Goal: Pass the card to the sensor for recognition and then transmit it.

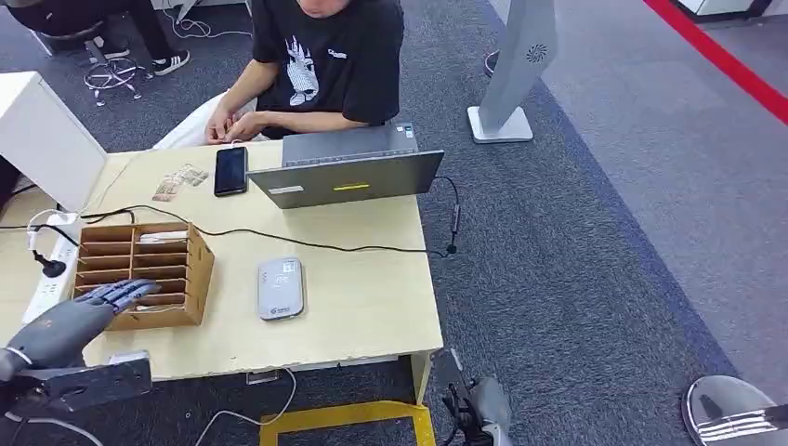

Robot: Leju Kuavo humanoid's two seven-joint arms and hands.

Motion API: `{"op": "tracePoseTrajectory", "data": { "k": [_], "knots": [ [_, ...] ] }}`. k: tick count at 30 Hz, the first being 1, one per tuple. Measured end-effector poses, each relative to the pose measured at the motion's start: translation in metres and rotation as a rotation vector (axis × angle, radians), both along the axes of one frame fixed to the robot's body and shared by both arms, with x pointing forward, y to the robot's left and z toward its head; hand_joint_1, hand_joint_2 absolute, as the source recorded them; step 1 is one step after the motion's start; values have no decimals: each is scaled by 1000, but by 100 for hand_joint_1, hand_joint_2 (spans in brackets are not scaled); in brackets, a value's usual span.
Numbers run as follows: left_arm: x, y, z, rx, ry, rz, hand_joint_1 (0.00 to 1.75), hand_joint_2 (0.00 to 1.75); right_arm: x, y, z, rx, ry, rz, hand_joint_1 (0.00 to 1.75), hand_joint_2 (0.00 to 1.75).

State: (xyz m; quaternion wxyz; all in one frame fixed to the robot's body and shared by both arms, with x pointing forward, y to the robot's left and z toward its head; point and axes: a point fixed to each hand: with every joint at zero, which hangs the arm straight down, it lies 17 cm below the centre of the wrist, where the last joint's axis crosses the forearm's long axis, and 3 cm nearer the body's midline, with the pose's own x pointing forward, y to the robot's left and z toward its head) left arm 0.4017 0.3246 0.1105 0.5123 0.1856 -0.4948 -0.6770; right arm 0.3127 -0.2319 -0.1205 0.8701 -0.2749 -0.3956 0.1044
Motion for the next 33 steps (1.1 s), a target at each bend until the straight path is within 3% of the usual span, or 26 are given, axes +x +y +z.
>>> {"op": "tracePoseTrajectory", "data": {
  "k": [9, 21, 33],
  "knots": [
    [-26, 28, -24, 43, 61, 39, 0, 175, 1, 8, -1, 17, -7, 15, 0, 175],
    [-12, 45, -46, 62, 11, 137, 0, 175, 2, 14, -1, 21, -18, 30, 0, 175],
    [-3, 40, -50, 40, -14, 162, 0, 175, 1, 17, 0, 21, -18, 40, 0, 175]
  ]
}}
